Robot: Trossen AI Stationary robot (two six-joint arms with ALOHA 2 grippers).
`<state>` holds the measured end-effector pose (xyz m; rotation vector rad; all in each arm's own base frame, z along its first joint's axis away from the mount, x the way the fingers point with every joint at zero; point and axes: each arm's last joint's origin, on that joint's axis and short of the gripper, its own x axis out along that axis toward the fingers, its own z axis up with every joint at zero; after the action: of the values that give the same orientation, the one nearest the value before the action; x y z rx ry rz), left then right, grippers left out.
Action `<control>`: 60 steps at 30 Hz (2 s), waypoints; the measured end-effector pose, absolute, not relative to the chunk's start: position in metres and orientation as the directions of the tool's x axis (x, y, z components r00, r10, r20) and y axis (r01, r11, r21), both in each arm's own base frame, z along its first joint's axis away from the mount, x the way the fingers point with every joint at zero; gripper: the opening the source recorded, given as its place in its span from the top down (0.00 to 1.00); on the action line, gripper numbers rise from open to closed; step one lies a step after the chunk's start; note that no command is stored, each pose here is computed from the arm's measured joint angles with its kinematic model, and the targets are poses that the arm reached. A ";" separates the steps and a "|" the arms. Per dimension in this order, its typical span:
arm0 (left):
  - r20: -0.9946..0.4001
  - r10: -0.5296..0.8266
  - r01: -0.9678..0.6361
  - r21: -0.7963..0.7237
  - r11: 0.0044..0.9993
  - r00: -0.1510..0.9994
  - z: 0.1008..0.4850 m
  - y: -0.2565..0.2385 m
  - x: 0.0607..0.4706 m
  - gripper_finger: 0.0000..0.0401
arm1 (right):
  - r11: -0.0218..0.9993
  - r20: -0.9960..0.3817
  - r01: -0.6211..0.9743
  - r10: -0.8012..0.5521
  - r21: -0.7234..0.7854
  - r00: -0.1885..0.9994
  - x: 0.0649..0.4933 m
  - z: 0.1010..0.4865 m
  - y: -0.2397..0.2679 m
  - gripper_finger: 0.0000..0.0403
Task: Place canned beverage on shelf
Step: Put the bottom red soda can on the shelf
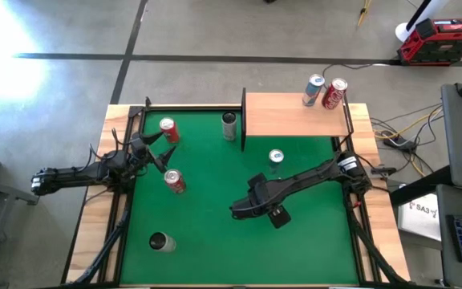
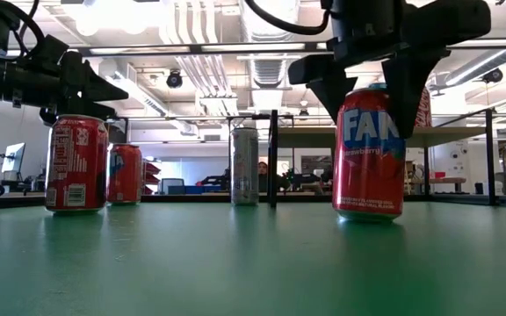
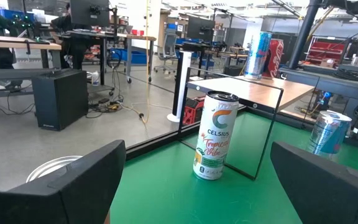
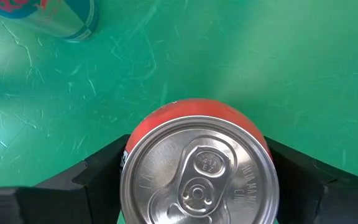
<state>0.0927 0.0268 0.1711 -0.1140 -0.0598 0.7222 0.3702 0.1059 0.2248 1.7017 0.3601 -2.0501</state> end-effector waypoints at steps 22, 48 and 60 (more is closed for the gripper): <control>0.015 0.662 -0.656 -0.125 0.745 0.749 0.171 0.027 0.093 0.04 | -0.776 -0.961 0.630 -0.149 -0.031 -0.231 0.363 0.224 0.105 0.16; 0.015 0.663 -0.656 -0.125 0.744 0.749 0.171 0.027 0.093 0.04 | 0.059 -0.964 0.978 -0.193 -0.200 -0.185 0.364 0.231 0.108 0.01; 0.015 0.662 -0.656 -0.125 0.745 0.749 0.171 0.027 0.093 0.04 | -0.027 -0.955 0.985 -0.243 -0.168 -0.170 0.361 0.224 0.115 0.01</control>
<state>0.0927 0.0268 0.1710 -0.1140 -0.0596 0.7220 0.3615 0.1146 0.2240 0.9419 1.1402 -1.4446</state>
